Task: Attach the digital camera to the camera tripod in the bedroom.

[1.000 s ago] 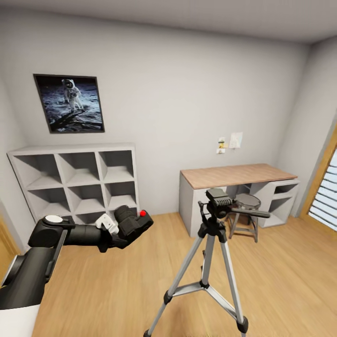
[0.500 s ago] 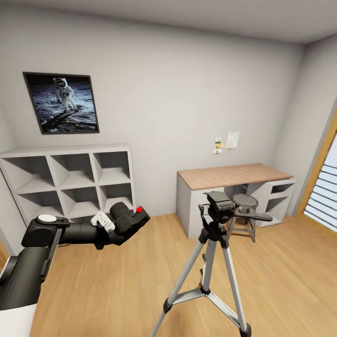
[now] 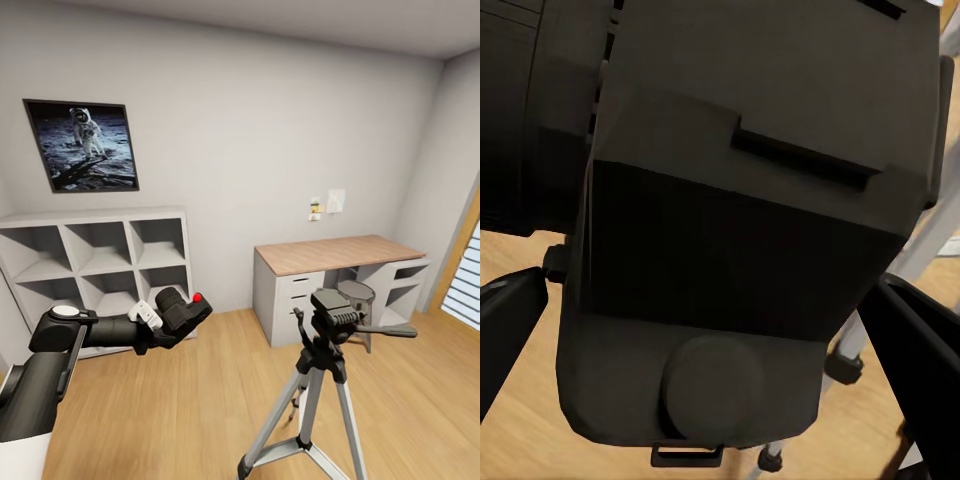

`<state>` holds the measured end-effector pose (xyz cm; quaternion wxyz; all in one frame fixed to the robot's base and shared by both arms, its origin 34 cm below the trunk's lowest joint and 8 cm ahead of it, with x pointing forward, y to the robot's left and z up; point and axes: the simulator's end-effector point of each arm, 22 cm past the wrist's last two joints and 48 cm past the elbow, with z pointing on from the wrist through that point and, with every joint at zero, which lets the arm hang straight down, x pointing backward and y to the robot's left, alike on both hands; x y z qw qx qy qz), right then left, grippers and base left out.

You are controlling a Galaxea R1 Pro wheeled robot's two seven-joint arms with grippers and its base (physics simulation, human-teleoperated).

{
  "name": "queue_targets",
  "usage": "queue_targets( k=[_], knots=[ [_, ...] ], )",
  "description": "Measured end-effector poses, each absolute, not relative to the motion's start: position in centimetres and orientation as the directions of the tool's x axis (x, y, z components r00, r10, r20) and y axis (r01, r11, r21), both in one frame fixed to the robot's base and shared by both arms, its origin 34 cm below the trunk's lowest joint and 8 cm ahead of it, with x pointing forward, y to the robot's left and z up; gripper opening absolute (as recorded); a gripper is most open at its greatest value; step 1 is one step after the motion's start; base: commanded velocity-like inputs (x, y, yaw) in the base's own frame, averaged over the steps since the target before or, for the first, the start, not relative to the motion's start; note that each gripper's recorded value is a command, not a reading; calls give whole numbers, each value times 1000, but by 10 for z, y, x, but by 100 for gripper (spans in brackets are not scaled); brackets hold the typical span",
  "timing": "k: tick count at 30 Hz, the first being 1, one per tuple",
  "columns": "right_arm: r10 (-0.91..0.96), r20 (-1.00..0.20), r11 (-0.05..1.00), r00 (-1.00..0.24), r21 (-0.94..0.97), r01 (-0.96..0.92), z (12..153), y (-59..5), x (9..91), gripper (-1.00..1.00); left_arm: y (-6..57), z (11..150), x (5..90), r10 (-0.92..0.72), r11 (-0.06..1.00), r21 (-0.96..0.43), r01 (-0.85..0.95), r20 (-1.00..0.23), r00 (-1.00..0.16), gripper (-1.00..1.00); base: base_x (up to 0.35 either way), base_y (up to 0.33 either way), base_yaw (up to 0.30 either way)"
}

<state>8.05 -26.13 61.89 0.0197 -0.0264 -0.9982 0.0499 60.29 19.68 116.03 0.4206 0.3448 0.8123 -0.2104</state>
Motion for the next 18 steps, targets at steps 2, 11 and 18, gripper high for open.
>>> queue_targets(
  k=[2, 11, 18],
  knots=[
    [56, 37, 994, -998, -101, 52, 619, -261, 80, 100, 197, 1160, 603, 383, 674, -52, 737, -828, -409, -100, 32, 3, 0],
    [61, 37, 993, -997, -101, 57, 619, -261, 80, 100, 197, 1160, 603, 382, 675, -52, 736, -829, -409, -100, 11, 1, -112],
    [58, -37, 993, -998, -100, 62, 619, -262, 97, 100, 198, 1160, 603, 381, 675, -53, 736, -829, -410, -100, 1, 0, -87]
  ],
)
